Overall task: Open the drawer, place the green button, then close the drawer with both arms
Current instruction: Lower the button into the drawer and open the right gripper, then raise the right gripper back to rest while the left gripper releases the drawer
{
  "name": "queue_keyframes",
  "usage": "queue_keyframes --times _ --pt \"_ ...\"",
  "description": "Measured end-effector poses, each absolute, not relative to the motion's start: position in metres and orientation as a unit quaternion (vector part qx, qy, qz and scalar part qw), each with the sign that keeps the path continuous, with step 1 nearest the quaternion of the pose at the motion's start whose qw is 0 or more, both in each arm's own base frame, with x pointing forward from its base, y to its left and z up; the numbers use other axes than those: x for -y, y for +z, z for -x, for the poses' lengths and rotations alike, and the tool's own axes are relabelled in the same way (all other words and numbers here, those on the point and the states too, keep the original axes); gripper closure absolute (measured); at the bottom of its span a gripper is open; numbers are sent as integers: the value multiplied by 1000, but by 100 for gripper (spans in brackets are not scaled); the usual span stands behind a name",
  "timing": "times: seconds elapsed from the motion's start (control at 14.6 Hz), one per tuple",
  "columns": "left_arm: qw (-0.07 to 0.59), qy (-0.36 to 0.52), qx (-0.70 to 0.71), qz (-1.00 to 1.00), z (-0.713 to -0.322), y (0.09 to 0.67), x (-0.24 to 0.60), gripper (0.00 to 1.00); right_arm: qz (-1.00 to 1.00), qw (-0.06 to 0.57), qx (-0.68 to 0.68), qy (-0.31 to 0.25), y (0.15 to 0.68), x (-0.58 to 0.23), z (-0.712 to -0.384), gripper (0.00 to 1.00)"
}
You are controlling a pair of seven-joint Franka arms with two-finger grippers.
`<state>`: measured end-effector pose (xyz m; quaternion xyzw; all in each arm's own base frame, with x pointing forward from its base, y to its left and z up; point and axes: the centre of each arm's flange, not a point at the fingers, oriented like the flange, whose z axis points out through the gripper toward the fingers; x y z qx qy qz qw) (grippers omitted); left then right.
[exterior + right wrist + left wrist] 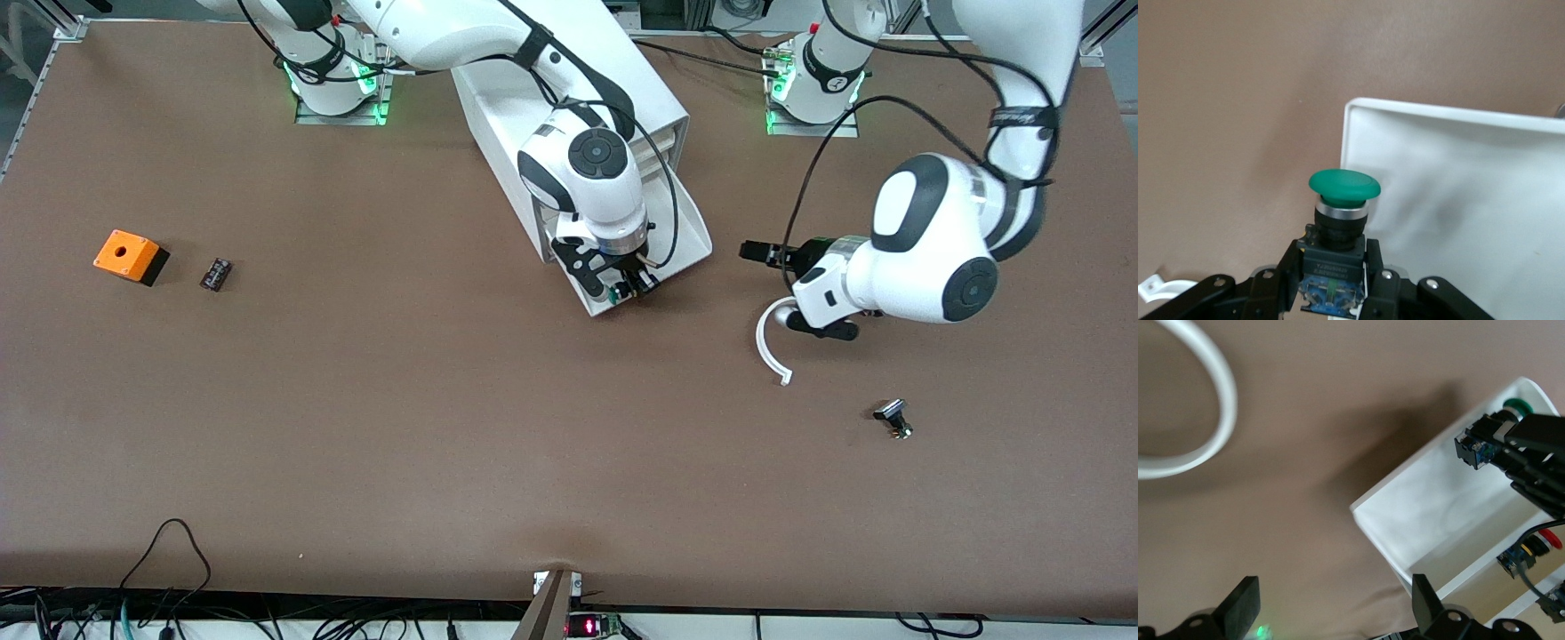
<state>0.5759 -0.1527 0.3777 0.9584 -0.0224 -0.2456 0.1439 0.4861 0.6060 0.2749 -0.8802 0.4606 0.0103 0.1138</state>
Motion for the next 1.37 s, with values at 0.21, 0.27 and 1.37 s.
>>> queue_keyframes --times 0.21,0.27,1.37 --pt "82 -238 -14 -968 -585 408 143 0 875 116 -470 11 271 -608 -485 58" --pt "58 -230 -13 -971 -589 415 138 0 873 117 -473 12 272 -608 -485 58" --pt "22 -174 -32 -984 -627 447 120 0 934 114 -334 -51 424 -468 -615 0"
